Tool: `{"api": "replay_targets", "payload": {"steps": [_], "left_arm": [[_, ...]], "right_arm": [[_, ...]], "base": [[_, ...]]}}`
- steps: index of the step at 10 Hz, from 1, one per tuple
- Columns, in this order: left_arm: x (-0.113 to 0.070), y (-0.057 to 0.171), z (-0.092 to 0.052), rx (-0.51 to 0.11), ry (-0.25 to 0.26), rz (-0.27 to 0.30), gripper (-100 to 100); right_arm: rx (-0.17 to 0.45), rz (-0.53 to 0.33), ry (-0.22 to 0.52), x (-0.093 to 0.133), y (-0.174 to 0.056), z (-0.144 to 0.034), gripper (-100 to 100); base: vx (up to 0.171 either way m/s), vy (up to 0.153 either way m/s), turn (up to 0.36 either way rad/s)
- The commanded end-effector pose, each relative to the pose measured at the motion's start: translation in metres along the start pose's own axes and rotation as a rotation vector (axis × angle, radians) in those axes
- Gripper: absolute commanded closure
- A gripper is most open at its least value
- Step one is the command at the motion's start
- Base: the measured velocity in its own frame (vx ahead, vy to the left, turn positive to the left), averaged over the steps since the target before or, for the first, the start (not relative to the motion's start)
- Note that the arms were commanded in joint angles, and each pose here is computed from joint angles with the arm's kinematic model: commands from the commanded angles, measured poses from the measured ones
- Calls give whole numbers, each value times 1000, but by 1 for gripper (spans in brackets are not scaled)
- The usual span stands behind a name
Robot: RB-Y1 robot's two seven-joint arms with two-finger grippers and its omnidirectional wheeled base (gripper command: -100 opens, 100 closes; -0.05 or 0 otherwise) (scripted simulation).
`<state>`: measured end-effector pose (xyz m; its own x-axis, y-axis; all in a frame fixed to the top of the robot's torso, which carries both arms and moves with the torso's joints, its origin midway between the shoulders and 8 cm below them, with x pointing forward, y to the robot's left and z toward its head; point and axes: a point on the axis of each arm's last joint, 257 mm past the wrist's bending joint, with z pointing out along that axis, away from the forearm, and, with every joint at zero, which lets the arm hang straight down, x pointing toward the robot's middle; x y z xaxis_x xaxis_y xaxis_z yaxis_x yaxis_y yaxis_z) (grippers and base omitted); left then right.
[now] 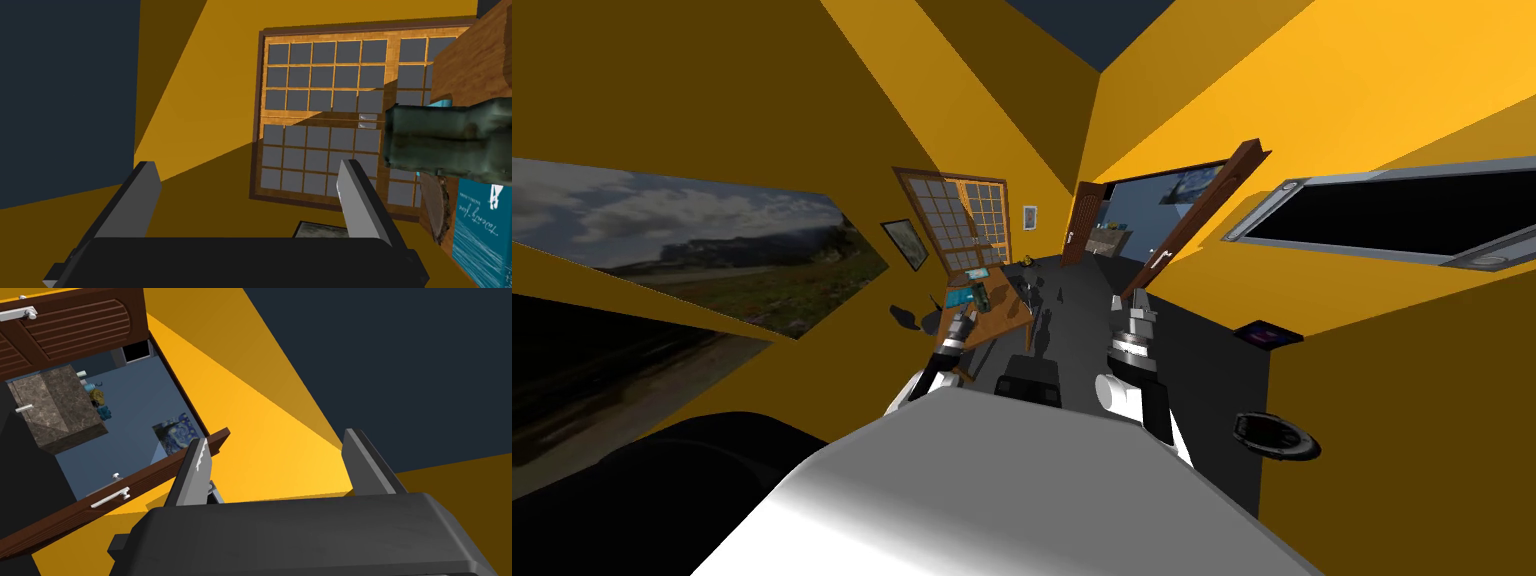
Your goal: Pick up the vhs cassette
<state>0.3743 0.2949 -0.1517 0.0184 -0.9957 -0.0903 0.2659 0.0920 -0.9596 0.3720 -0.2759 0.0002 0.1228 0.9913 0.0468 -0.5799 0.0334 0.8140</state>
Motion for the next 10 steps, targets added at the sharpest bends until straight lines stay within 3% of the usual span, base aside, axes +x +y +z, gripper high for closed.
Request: {"api": "replay_targets", "payload": {"steps": [1, 4, 5, 8, 9, 10], "left_arm": [[1, 12, -2, -34, 25, 6, -100], [6, 77, -38, -213, 107, 17, -100], [5, 77, -38, -214, 113, 23, -100], [0, 140, -92, -414, 185, 41, -100], [-2, 142, -93, -419, 188, 45, -100], [-6, 160, -114, -484, 212, 54, -100]], "right_arm": [[0, 0, 0, 0, 0, 0, 0], [0, 0, 0, 0, 0, 0, 0], [0, 0, 0, 0, 0, 0, 0], [0, 0, 0, 0, 0, 0, 0], [0, 0, 0, 0, 0, 0, 0], [0, 0, 0, 0, 0, 0, 0]], "base": [[-11, -26, -22], [-6, -37, -139], [-4, -29, -37], [15, -35, -171], [16, -23, -45], [18, -25, -113]]}}
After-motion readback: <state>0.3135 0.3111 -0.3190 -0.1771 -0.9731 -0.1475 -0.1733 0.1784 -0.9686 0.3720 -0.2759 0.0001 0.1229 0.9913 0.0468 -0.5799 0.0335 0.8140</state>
